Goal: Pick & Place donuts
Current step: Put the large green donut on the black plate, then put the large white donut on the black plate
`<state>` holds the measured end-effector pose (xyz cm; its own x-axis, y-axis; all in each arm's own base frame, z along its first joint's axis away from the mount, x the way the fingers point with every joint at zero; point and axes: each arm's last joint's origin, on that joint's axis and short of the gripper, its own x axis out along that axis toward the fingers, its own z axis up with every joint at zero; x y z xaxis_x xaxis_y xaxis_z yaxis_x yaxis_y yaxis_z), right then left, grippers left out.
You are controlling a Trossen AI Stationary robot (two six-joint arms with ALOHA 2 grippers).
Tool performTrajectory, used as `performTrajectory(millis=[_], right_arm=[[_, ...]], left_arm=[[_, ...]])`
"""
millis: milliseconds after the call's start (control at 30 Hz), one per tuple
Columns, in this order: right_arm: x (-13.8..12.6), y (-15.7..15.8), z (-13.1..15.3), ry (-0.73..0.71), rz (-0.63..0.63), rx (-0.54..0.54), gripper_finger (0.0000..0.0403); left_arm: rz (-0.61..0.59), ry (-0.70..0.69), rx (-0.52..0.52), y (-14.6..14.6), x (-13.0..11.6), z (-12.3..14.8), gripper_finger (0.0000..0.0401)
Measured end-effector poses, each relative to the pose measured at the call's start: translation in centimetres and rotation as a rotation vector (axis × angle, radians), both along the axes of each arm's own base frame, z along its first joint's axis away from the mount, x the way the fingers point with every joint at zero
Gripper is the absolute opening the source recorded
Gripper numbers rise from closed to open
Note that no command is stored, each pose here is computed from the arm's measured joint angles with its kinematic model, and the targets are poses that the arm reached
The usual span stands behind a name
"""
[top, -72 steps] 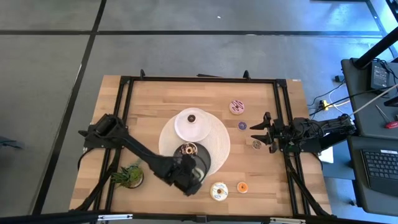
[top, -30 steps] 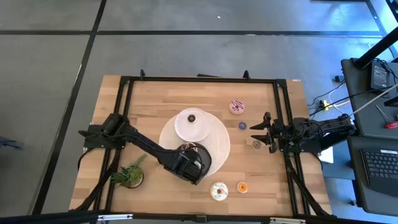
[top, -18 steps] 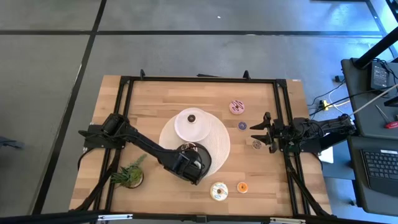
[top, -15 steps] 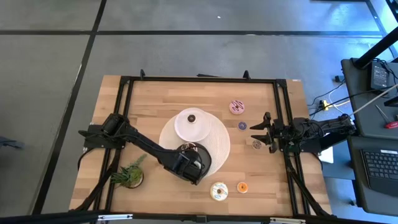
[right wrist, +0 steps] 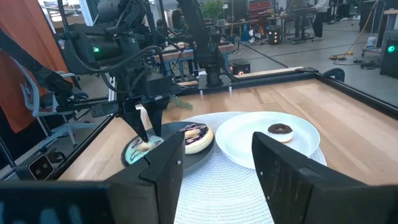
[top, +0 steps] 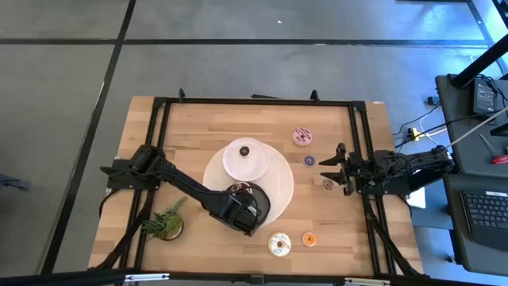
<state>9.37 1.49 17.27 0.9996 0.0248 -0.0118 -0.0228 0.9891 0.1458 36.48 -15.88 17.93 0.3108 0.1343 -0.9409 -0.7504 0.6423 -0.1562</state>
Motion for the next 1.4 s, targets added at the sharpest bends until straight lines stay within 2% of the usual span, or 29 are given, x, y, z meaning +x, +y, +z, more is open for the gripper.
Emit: performTrajectory(millis=[200,433,700,800,967,1167,1267,1400], right_arm=[[0.0,0.0,0.0,0.0,0.0,0.0,0.0188],[0.0,0.0,0.0,0.0,0.0,0.0,0.0188],[0.0,0.0,0.0,0.0,-0.001,-0.002,0.0188],[0.0,0.0,0.0,0.0,-0.001,-0.004,0.0188],[0.0,0.0,0.0,0.0,-0.001,-0.023,0.0188],[0.0,0.0,0.0,-0.001,-0.001,-0.03,0.0188],[0.0,0.0,0.0,-0.001,0.0,-0.049,0.0188],[0.0,0.0,0.0,-0.001,0.0,-0.05,0.0188]], left_arm=[[-0.024,0.031,0.003,0.1,-0.2,0.0,0.0165],[-0.043,0.075,0.003,-0.1,-0.9,0.3,0.0173],[-0.144,-0.005,0.12,-0.3,-1.8,2.8,0.0172],[-0.142,-0.045,0.163,-0.1,-1.8,3.6,0.0173],[-0.159,-0.107,0.384,-0.2,-2.1,4.1,0.0169],[-0.215,-0.152,0.375,-0.2,-2.3,5.5,0.0169],[-0.299,-0.218,0.347,-0.5,-1.8,6.5,0.0169],[-0.471,-0.341,0.309,-1.4,-0.6,7.4,0.0169]])
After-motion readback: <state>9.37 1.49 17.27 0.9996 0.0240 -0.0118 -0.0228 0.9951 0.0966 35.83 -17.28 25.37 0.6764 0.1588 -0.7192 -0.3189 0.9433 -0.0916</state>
